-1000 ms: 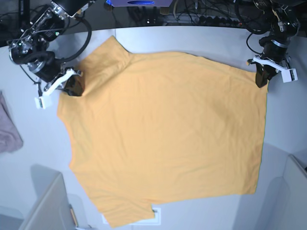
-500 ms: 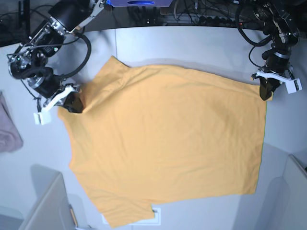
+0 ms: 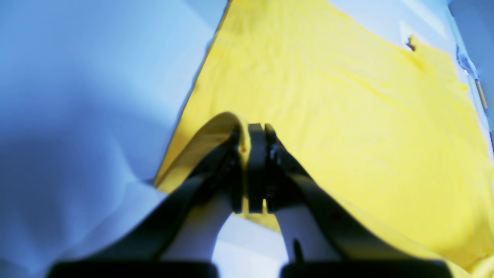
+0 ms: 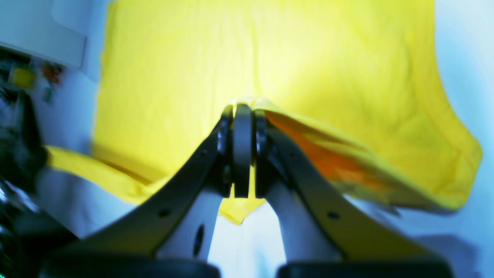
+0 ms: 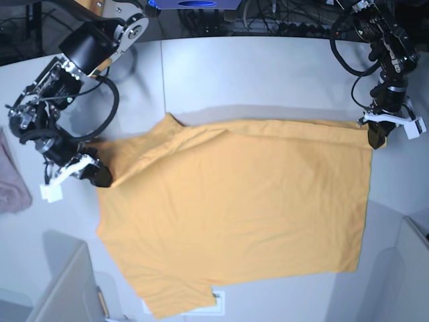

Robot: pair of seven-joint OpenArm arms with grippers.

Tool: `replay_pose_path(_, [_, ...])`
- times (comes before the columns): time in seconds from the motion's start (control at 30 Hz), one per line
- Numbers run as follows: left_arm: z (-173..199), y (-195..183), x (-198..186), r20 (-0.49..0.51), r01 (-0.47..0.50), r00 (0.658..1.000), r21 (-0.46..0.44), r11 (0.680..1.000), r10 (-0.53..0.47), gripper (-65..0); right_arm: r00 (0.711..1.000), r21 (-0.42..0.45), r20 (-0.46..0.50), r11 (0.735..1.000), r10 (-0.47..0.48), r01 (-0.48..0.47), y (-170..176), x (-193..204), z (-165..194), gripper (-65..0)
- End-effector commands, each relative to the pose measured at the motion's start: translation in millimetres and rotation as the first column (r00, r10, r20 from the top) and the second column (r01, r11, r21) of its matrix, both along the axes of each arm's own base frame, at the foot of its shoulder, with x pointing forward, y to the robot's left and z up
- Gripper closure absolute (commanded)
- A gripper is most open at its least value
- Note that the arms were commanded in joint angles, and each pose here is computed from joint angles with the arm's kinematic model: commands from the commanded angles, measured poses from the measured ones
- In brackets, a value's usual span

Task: Fold the T-shirt properly
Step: 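Lift the shoulder corners and pull them toward the hem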

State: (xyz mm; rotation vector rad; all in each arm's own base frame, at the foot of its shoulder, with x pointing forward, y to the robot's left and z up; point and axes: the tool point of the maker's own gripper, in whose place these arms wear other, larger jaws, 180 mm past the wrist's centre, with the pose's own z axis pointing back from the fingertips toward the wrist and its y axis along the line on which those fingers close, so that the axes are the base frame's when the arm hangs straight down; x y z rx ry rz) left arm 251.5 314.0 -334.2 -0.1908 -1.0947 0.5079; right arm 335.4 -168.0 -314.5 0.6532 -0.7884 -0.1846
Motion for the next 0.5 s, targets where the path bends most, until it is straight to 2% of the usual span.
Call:
replay_pose_path(0.0, [17.5,6.9,9.0,0.058,-0.015,0.998,0.018,1.000,0.014,0.0,0.999,0.025,0.038,1.000,-0.009,0.008,-0.7,10.9,10.4,0.0])
replay_pose_path(0.17, [26.2,10.6,20.3,0.086,-0.037,0.996,0.010,0.999,0.036,0.0,0.997,0.055,0.063,0.998,-0.041,0.037,-7.2,26.2,11.8,0.0])
replay_pose_path(0.47, [13.4,12.1,32.0,0.077,-0.048,0.996,-0.040,0.998,0.051,0.0,0.998,0.119,0.043,0.992,-0.049,0.044,-10.9,47.6,4.5,0.0])
